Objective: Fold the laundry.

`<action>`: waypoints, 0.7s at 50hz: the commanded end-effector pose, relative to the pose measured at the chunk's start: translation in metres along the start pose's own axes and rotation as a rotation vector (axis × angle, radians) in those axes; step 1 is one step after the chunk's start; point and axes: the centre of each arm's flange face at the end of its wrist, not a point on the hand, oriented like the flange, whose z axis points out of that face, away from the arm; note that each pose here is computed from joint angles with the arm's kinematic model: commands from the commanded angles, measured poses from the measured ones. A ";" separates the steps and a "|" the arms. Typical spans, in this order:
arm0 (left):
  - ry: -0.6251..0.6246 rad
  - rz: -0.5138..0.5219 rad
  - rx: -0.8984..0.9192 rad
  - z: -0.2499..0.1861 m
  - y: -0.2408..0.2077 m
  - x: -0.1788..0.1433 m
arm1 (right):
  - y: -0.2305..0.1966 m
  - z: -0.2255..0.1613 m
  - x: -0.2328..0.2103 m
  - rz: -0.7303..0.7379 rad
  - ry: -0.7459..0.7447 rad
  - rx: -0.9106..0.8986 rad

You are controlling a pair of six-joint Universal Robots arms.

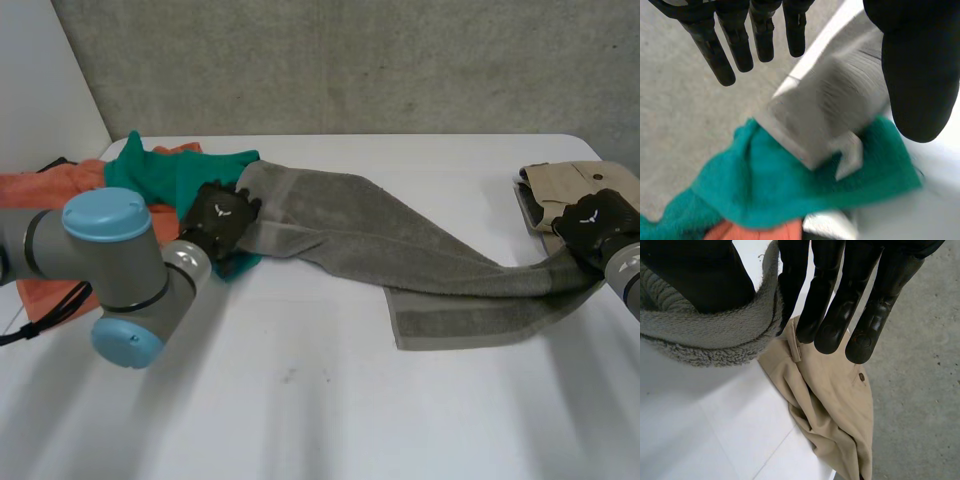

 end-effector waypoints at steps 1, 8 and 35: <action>-0.011 -0.020 0.032 0.020 0.002 0.005 | 0.000 -0.001 -0.003 0.001 -0.012 0.002; -0.028 -0.013 0.014 0.041 0.018 0.011 | 0.001 -0.001 -0.004 0.001 -0.016 0.000; -0.290 0.029 0.100 -0.074 -0.113 -0.071 | -0.048 -0.045 0.066 0.065 0.014 0.053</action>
